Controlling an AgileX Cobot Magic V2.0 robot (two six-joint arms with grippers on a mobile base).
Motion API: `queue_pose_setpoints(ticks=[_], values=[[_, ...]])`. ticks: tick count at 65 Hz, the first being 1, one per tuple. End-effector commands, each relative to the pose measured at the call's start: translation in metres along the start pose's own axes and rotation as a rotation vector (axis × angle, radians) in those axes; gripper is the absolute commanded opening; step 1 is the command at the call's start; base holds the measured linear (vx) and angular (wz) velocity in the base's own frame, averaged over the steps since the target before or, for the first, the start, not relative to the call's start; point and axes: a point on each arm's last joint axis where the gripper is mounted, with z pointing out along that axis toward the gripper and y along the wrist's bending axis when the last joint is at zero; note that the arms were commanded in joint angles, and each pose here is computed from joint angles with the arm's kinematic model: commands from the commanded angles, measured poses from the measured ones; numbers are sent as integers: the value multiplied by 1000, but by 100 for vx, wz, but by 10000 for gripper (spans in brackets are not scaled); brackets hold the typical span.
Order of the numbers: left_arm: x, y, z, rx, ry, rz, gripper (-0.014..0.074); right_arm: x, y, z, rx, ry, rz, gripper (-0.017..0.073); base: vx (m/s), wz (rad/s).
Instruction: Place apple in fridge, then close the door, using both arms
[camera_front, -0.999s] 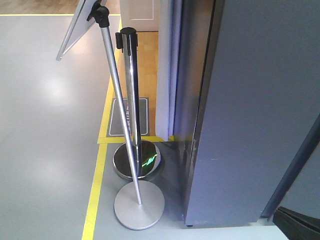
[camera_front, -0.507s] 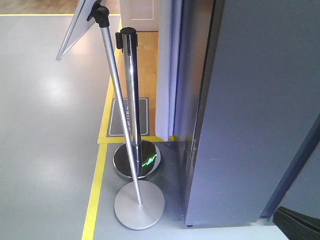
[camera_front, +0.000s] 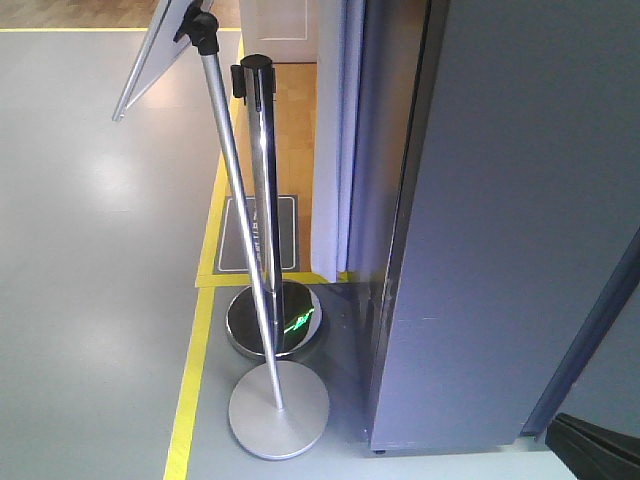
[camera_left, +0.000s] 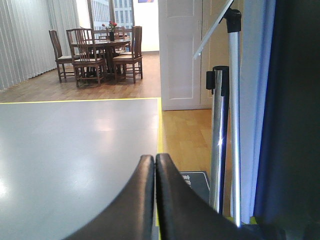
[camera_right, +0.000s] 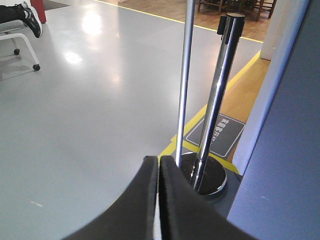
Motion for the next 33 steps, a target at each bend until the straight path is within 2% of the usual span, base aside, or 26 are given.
queue_pose_setpoints(ticks=[1,8,15,18,25,33], values=[[2,-2,0,24,-59,-11,-6,-11,-2,-1,15,-54,20,-2,0,0],[2,-2,0,24,-58,-11,-6,-11,-1,-2,20,-59,11,-2,0,0],[2,-2,0,23,-57,-11,-6,-9,-2,-6,61,-77,-55,-2,0,0],[2,-2,0,23,-57,-11,-6,-6,-5,-7,93,-103,-61,-2,0,0],[2,-2,0,23,-57,-11,-6,5,-10,-8,158,-161,-27,-2,0,0],[2,-2,0,23,-57,-11,-6,24,-14,-9,225,-152,22,-2,0,0]])
